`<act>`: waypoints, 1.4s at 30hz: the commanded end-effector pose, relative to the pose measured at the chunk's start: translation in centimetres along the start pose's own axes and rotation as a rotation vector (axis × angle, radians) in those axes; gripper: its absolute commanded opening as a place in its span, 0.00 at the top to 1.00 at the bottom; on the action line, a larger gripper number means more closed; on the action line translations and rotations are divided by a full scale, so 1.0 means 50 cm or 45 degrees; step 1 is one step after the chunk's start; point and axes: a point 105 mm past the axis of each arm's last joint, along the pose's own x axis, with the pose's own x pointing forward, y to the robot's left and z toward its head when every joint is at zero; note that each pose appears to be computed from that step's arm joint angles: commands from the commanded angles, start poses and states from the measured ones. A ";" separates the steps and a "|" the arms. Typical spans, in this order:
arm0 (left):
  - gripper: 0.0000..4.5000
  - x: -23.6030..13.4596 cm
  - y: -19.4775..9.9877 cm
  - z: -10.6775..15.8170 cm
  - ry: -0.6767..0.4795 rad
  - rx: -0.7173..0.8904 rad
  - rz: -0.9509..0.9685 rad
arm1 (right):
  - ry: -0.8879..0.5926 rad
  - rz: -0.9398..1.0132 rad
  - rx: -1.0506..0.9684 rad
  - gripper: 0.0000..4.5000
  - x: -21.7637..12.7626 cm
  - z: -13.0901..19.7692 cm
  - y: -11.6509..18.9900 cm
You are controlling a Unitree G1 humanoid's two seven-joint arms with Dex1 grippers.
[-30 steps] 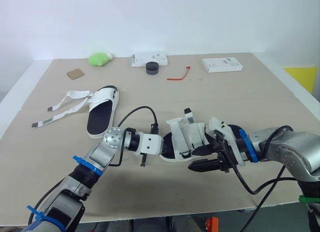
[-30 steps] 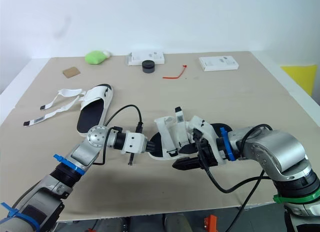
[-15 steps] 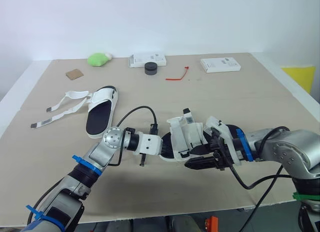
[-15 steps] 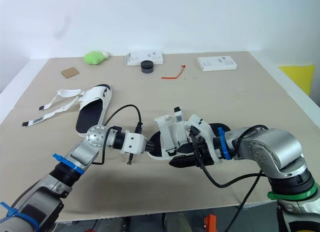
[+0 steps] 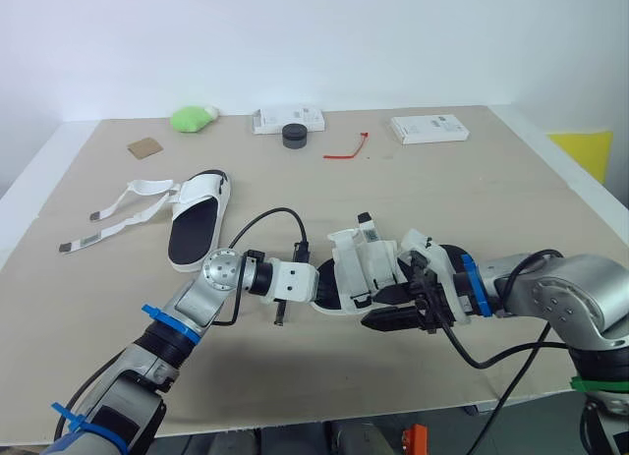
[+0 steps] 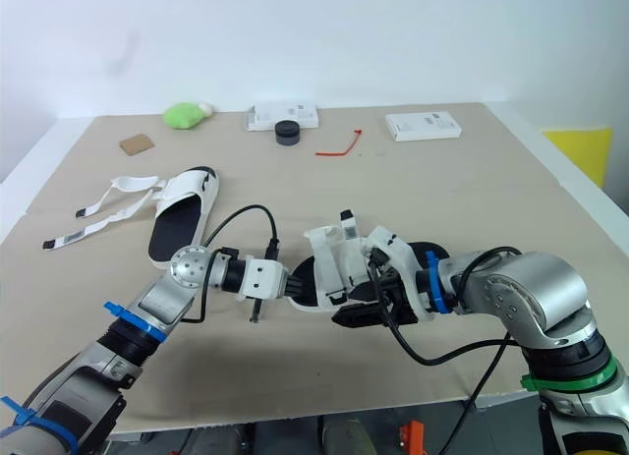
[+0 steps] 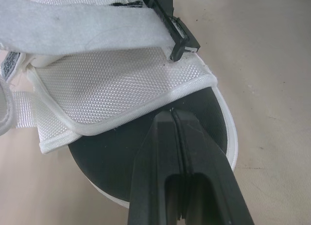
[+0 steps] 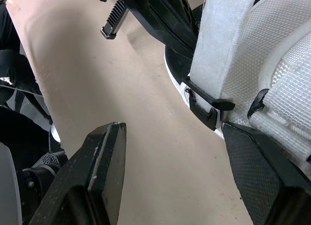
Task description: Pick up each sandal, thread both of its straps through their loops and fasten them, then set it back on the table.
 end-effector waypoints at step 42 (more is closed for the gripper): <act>1.00 0.017 -0.045 -0.039 0.073 -0.094 -0.102 | -0.015 0.203 0.029 0.98 0.010 -0.014 0.066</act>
